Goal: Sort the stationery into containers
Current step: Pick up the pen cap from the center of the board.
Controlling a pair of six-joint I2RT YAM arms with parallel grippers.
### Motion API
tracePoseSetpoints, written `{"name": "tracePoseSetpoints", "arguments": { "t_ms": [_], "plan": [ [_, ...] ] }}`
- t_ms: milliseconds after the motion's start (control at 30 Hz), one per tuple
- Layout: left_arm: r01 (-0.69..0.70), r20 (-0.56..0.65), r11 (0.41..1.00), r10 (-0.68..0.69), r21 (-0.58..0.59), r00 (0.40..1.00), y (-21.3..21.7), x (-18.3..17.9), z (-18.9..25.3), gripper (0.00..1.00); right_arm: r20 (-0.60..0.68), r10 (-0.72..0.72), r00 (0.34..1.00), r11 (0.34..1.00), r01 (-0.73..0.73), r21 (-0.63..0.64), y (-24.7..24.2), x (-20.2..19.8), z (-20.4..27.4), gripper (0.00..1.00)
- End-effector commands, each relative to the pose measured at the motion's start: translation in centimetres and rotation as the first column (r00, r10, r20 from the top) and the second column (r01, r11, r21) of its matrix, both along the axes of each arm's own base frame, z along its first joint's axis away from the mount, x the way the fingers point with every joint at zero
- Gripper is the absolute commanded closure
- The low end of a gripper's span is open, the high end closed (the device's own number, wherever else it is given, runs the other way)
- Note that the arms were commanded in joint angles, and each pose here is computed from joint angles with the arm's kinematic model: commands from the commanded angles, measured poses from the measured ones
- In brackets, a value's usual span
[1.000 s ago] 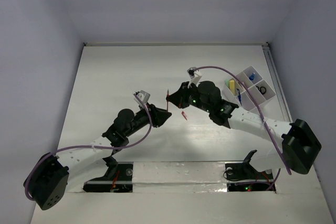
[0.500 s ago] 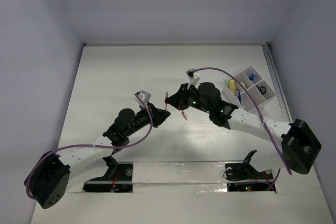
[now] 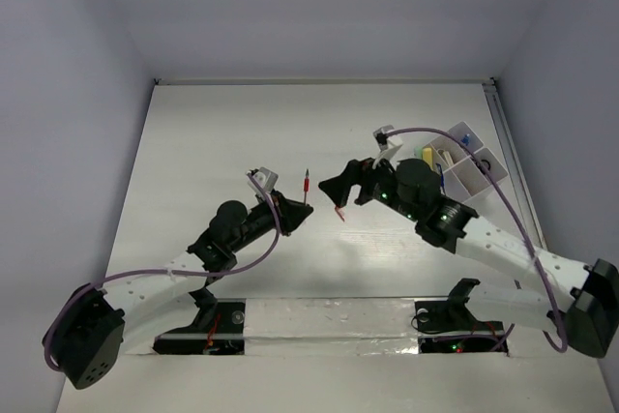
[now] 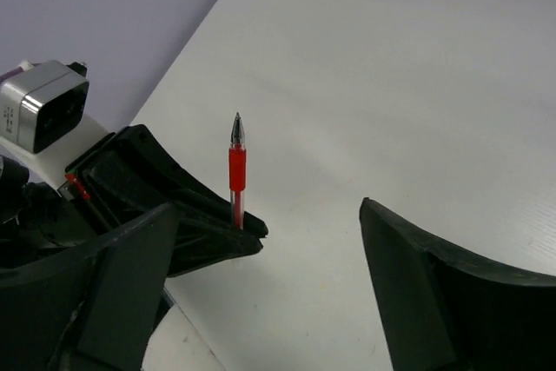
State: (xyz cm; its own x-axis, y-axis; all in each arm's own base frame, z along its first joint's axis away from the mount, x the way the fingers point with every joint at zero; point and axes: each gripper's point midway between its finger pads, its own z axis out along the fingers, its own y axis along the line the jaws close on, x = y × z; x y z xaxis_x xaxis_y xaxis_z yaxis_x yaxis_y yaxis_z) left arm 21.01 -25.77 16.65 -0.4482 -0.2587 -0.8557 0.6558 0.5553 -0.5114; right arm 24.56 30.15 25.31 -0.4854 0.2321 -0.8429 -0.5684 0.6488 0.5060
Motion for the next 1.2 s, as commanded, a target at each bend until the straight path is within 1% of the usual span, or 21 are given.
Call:
{"name": "tracePoseSetpoints", "arguments": {
  "t_ms": [0,33,67,100,133,167,200,233,267,367,400,467,500,533,567,600,700,767,967,1167],
  "plan": [
    [-0.027,0.085,0.999,0.03,-0.035,0.996,0.2,0.8,3.0,1.0,0.058,-0.017,0.998,0.997,0.021,-0.073,-2.3,-0.5,-0.6,0.12],
    [-0.027,0.088,0.999,0.03,-0.038,0.996,0.2,0.7,3.2,1.0,0.055,-0.008,0.998,0.996,0.013,-0.093,-2.3,-0.6,-0.9,0.26],
    [-0.036,0.089,0.999,0.039,-0.036,0.995,0.3,0.9,3.1,1.0,0.008,-0.012,1.0,0.988,0.013,-0.155,-2.8,-0.8,-2.4,0.48],
    [-0.038,0.091,0.999,0.041,-0.037,0.995,0.4,0.9,3.2,1.0,-0.006,-0.064,0.998,0.98,0.062,-0.189,-3.5,-0.2,-2.9,0.74],
    [-0.041,0.093,0.998,0.044,-0.039,0.995,0.5,0.8,3.3,1.0,-0.025,-0.087,0.996,0.97,0.08,-0.228,-3.6,0.3,-3.5,0.83],
    [-0.044,0.096,0.998,0.047,-0.04,0.994,0.5,0.8,3.4,1.0,-0.043,-0.102,0.994,0.952,0.085,-0.294,-4.3,0.3,-4.7,0.9],
    [-0.056,0.095,0.998,0.059,-0.035,0.994,0.7,1.0,3.3,1.0,-0.051,-0.119,0.992,0.938,0.096,-0.332,-4.8,0.7,-5.5,0.97],
    [-0.06,0.102,0.997,0.064,-0.037,0.993,0.8,1.0,3.5,1.0,-0.067,-0.14,0.988,0.924,0.106,-0.368,-5.3,1.2,-6.3,1.0],
    [-0.065,0.103,0.997,0.068,-0.037,0.992,0.9,1.0,3.5,1.0,-0.096,-0.141,0.985,0.902,0.088,-0.423,-5.2,1.3,-7.7,1.0],
    [-0.074,0.105,0.997,0.077,-0.035,0.991,1.1,1.1,3.6,1.0,-0.139,-0.104,0.985,0.879,0.025,-0.477,-4.6,2.0,-10.1,1.0],
    [-0.079,0.106,0.996,0.082,-0.033,0.991,1.1,1.1,3.6,1.0,-0.156,-0.081,0.984,0.876,-0.004,-0.483,-4.4,2.0,-10.7,0.86],
    [-0.083,0.105,0.996,0.086,-0.028,0.991,1.2,1.2,3.4,1.0,-0.163,-0.066,0.984,0.866,-0.024,-0.5,-4.4,2.7,-11.0,0.7],
    [-0.088,0.105,0.996,0.09,-0.028,0.99,1.3,1.2,3.4,1.0,-0.203,-0.036,0.979,0.853,-0.075,-0.516,-3.8,2.5,-12.2,0.59],
    [-0.091,0.106,0.995,0.093,-0.029,0.99,1.3,1.3,3.5,1.0,-0.234,-0.04,0.971,0.835,-0.096,-0.542,-4.2,2.5,-13.0,0.57],
    [-0.092,0.106,0.995,0.095,-0.029,0.99,1.3,1.3,3.5,1.0,-0.238,-0.028,0.971,0.816,-0.115,-0.567,-4.1,2.7,-13.5,0.56],
    [-0.095,0.106,0.995,0.098,-0.029,0.99,1.4,1.3,3.5,1.0,-0.262,-0.01,0.965,0.801,-0.149,-0.58,-3.4,3.0,-14.3,0.54],
    [-0.118,0.106,0.993,0.121,-0.029,0.987,1.7,1.5,3.6,1.0,-0.311,0.021,0.95,0.761,-0.217,-0.612,-3.0,3.1,-16.1,0.54],
    [-0.136,0.103,0.99,0.138,-0.025,0.985,2.0,1.7,3.5,1.0,-0.337,0.007,0.941,0.733,-0.234,-0.639,-2.9,4.0,-17.8,0.53],
    [-0.155,0.1,0.988,0.157,-0.027,0.983,2.3,1.8,3.5,1.0,-0.396,0.01,0.918,0.678,-0.298,-0.672,-2.5,4.4,-20.4,0.53],
    [-0.167,0.098,0.986,0.169,-0.025,0.981,2.5,1.9,3.5,1.0,-0.436,0.002,0.9,0.649,-0.333,-0.684,-2.6,4.2,-21.9,0.52]
  ]
}}
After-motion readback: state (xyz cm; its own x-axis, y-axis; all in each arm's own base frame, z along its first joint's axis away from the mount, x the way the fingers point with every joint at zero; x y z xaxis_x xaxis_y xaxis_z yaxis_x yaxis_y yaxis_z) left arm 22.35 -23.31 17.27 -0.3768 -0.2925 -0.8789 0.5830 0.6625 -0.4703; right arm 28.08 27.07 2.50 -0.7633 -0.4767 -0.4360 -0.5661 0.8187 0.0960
